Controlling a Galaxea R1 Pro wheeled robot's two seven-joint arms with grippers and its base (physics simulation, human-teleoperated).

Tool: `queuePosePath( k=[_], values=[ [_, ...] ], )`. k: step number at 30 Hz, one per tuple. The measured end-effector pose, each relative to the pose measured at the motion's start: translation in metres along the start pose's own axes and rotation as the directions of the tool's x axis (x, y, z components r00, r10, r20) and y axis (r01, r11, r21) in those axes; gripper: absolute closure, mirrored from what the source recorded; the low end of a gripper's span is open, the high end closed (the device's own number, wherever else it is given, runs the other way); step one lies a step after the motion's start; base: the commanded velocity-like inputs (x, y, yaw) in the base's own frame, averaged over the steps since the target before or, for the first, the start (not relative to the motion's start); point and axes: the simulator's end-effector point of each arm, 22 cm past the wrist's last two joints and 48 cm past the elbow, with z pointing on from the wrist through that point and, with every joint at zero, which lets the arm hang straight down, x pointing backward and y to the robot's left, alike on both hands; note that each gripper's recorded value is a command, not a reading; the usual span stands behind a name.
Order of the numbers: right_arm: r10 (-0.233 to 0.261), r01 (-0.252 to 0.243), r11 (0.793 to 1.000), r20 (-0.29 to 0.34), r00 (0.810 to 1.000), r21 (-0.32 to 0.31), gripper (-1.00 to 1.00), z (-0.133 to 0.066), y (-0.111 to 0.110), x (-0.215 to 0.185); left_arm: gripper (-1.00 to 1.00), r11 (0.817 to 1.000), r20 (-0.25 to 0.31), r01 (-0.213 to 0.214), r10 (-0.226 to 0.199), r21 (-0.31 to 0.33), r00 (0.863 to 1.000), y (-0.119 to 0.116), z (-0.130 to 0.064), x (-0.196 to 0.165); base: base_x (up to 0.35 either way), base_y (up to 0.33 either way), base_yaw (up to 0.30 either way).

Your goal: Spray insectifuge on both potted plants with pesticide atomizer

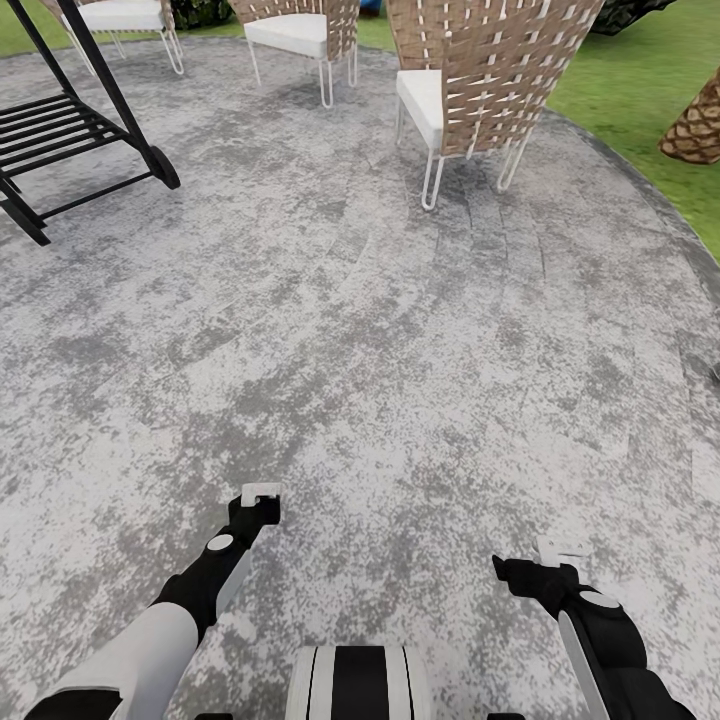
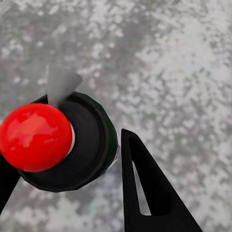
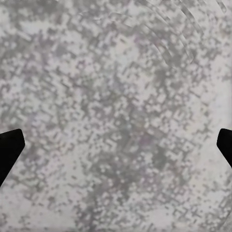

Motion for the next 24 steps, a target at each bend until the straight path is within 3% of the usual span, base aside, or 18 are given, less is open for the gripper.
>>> queuePosePath(
  k=[24],
  values=[
    [0.0,0.0,1.0,0.0,1.0,0.0,-1.0,-0.0001,-0.0003,-0.0002,1.0,1.0,0.0,0.0,0.0,0.0,1.0,0.0,0.0,0.0,0.0,0.0,0.0]
  ],
)
